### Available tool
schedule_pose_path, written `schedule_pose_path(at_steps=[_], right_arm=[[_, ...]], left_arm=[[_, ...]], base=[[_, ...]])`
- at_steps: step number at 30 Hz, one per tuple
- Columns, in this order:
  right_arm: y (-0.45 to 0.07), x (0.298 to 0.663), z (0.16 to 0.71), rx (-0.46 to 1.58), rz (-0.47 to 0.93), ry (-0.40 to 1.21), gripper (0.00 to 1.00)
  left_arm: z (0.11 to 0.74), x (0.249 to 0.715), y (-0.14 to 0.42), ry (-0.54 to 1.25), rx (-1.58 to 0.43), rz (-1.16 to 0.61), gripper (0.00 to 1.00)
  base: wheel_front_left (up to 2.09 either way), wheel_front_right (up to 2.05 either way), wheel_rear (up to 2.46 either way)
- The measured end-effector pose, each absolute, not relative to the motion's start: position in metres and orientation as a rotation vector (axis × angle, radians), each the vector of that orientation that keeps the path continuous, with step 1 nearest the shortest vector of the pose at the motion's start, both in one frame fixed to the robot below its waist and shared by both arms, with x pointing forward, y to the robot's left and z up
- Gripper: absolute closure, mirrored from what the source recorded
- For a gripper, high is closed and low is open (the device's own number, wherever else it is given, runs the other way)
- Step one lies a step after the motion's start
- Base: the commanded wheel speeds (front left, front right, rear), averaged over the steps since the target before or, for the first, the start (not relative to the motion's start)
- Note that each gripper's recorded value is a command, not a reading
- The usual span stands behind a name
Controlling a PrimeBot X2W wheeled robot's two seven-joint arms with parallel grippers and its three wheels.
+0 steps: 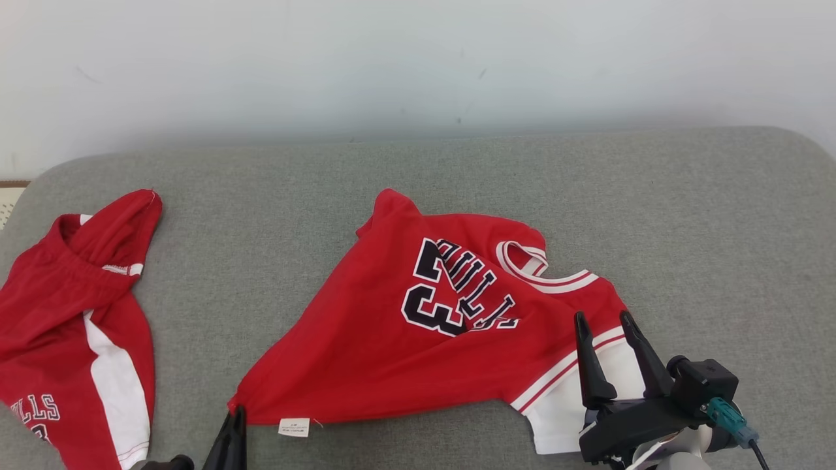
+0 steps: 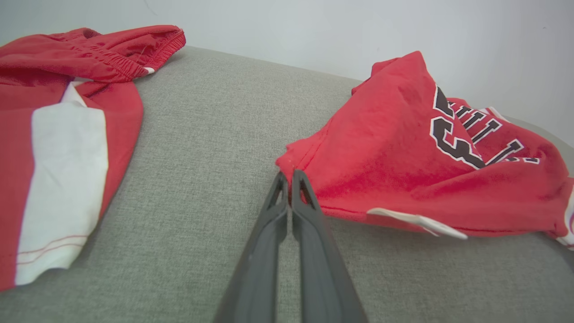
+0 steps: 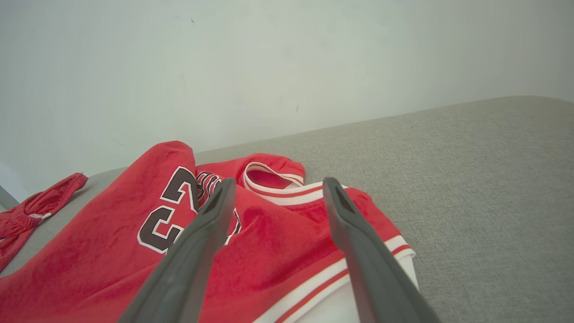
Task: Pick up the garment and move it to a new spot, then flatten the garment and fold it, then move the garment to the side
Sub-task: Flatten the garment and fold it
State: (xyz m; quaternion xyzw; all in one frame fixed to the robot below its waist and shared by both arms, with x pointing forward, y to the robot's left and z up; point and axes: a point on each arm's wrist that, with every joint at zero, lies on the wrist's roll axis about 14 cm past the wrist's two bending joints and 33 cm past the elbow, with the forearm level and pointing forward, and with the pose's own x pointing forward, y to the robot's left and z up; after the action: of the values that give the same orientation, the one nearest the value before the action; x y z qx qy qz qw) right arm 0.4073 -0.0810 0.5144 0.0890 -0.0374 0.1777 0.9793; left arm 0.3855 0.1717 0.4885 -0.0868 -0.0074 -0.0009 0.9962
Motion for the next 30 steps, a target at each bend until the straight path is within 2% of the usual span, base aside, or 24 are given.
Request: schedule_pose_path(at_steps=[1, 7, 17, 30], right_arm=[[-0.082, 0.407, 0.515, 0.18, 0.356, -0.077, 0.0], [-0.088, 0.406, 0.52, 0.174, 0.345, -0.091, 0.0], [-0.092, 0.404, 0.528, 0.149, 0.34, -0.118, 0.0], [-0.118, 0.393, 0.534, 0.1, 0.291, -0.142, 0.0]], left_arm=[[0.487, 0.385, 0.173, -0.01, -0.176, 0.006, 0.0], [0.489, 0.381, 0.183, -0.021, -0.192, 0.043, 0.0], [0.524, 0.377, 0.216, -0.139, -0.128, 0.133, 0.0], [0.563, 0.369, 0.225, -0.262, -0.058, 0.161, 0.0]], base=[[0.0, 0.0, 0.0], [0.0, 0.0, 0.0], [0.0, 0.0, 0.0], [0.0, 0.0, 0.0]])
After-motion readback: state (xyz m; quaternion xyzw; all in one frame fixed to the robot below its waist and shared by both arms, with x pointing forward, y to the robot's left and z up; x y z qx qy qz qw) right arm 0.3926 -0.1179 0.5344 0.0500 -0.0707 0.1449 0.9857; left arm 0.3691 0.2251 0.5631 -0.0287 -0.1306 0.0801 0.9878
